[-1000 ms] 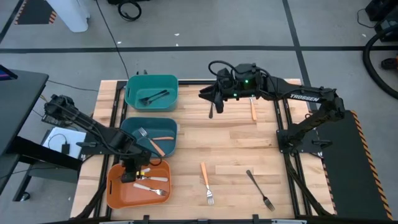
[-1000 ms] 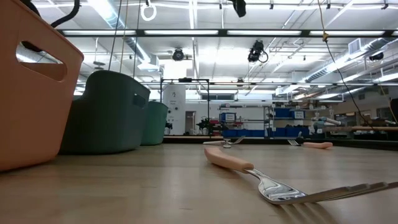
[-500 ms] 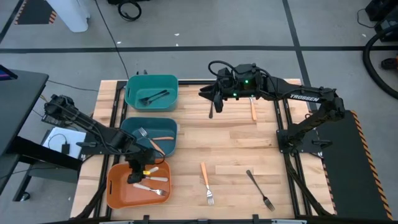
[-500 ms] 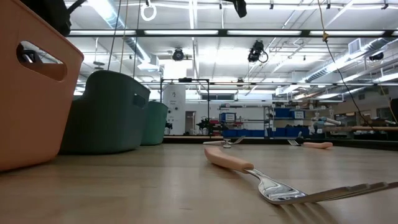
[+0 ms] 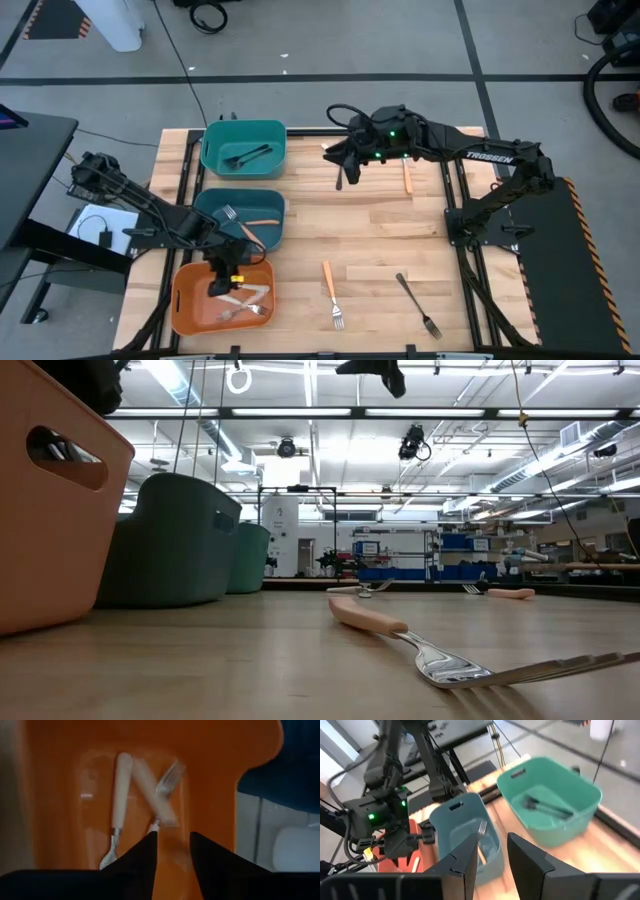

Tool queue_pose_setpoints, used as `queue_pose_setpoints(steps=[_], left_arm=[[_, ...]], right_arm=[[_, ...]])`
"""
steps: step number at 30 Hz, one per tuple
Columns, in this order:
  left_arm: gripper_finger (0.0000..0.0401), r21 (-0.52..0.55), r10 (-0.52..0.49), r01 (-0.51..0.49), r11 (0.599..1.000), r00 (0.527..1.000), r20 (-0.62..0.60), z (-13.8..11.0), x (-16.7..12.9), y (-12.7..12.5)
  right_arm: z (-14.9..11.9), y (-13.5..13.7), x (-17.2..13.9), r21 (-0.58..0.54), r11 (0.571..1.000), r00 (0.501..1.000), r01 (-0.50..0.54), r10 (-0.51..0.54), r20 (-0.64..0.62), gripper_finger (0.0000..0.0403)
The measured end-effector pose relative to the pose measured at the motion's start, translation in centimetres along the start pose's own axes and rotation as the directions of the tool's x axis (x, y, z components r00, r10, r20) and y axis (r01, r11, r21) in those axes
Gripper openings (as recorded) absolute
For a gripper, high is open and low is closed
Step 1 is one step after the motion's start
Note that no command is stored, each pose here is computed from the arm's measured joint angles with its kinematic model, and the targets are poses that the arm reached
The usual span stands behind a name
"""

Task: Sort silverware by color (type)
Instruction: Put the orange fork into the blue bin

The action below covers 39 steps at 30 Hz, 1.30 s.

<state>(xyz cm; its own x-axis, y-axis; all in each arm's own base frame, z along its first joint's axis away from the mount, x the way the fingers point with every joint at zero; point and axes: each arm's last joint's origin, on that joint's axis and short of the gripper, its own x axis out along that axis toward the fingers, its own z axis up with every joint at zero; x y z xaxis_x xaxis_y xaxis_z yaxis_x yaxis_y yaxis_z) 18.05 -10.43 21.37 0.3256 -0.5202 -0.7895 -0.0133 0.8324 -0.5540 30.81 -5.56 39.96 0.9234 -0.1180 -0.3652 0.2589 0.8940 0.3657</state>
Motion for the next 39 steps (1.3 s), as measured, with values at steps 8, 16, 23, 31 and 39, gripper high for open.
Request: queue_pose_setpoints(steps=[8, 16, 23, 31, 39], left_arm=[[0.0127, -0.047, 0.034, -0.032, 0.998, 0.999, 0.038, 0.7, -0.3, 0.9], [0.0127, -0.104, 0.051, -0.043, 0.994, 0.996, 0.073, 1.5, -0.8, 2.0], [0.0127, -0.157, 0.01, 0.002, 0.988, 0.997, 0.08, 2.3, -1.4, 3.0], [0.0127, -0.154, -0.054, 0.071, 0.985, 0.993, 0.107, 2.9, -1.8, 3.1], [0.0127, -0.112, -0.126, 0.147, 0.983, 0.977, 0.174, 4.3, -2.9, 2.3]], right_arm=[[-1.9, 0.4, 0.2, 0.168, 0.984, 0.991, 0.055, -0.033, -0.131, 0.0114], [-7.0, 0.6, 1.8, 0.272, 0.941, 0.955, 0.201, -0.126, -0.269, 0.0114], [-10.2, -3.8, 1.7, 0.222, 0.817, 0.815, 0.532, -0.423, -0.396, 0.0114], [-13.9, -10.5, 1.3, 0.263, 0.681, 0.678, 0.684, -0.458, -0.575, 0.0114], [-15.6, -16.1, -0.3, 0.252, 0.556, 0.57, 0.792, -0.527, -0.63, 0.0114]])
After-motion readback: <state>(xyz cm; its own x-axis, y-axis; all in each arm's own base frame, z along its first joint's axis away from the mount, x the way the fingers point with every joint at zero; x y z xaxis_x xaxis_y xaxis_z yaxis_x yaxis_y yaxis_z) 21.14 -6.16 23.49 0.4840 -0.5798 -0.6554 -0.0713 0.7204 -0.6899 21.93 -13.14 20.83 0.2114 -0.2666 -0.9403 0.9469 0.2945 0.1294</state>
